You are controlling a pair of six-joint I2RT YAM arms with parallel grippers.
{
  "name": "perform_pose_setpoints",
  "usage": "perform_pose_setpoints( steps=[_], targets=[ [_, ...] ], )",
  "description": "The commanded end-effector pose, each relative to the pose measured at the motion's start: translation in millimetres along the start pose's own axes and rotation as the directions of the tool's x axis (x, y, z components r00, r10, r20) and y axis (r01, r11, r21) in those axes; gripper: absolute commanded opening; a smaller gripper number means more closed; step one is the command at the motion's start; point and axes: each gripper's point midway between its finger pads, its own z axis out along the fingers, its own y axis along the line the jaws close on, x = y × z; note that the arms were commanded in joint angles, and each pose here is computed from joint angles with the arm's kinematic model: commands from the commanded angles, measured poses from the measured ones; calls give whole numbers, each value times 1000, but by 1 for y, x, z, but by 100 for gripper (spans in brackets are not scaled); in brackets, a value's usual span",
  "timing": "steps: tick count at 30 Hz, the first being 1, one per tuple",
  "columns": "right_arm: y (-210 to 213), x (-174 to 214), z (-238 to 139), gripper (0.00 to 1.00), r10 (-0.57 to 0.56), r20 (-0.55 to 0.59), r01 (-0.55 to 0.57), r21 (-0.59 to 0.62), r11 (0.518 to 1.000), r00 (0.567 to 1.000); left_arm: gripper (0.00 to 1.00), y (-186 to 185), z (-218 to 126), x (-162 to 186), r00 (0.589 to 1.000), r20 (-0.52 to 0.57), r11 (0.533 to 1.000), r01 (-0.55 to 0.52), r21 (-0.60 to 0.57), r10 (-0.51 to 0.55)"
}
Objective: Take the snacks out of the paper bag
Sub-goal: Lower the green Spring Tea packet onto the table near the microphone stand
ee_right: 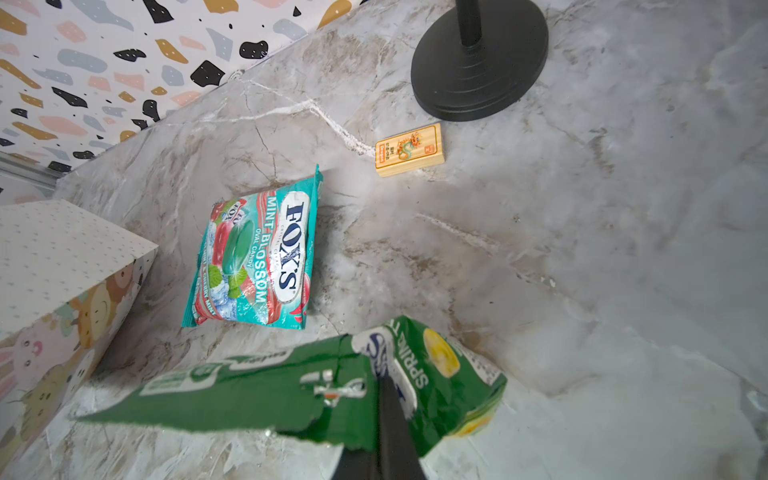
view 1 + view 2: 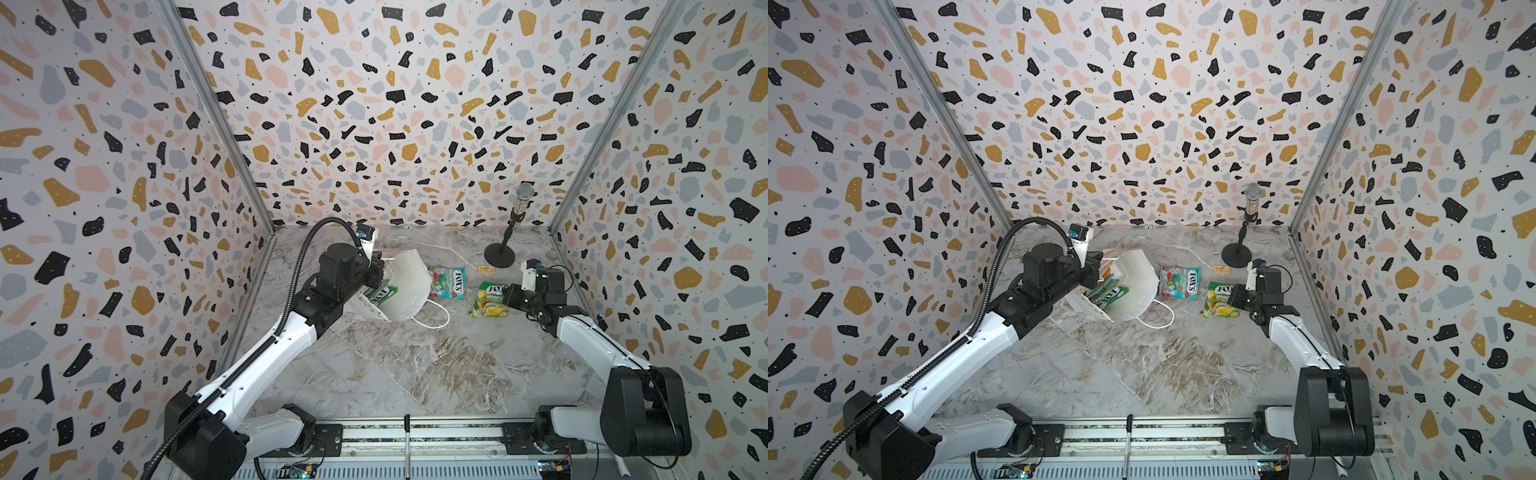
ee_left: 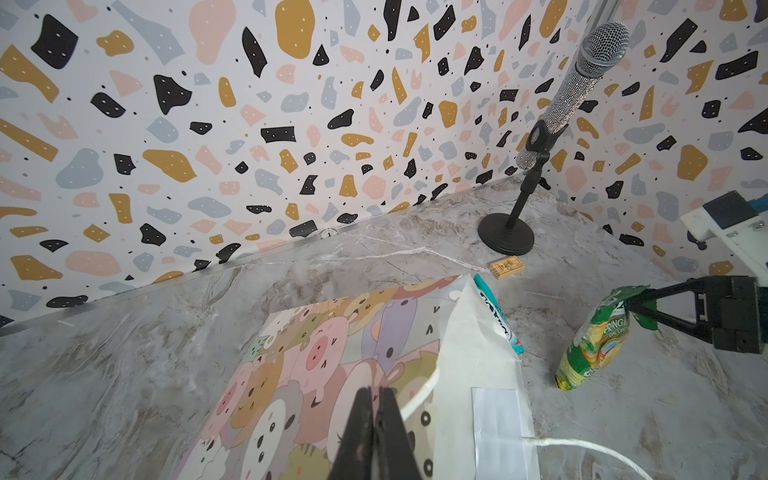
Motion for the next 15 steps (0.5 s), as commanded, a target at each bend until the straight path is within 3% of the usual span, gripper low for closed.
perform_pose_setpoints(
  steps=[1,15],
  targets=[
    [-6,-9,8,0,39,4,-39,2,999,999,0,-1,-4,-18,999,51,1000,-17,-2,17],
    [-54,-23,46,0,137,-16,-135,88,987,990,0,1,-1,-15,999,42,1000,-22,-12,23]
  ],
)
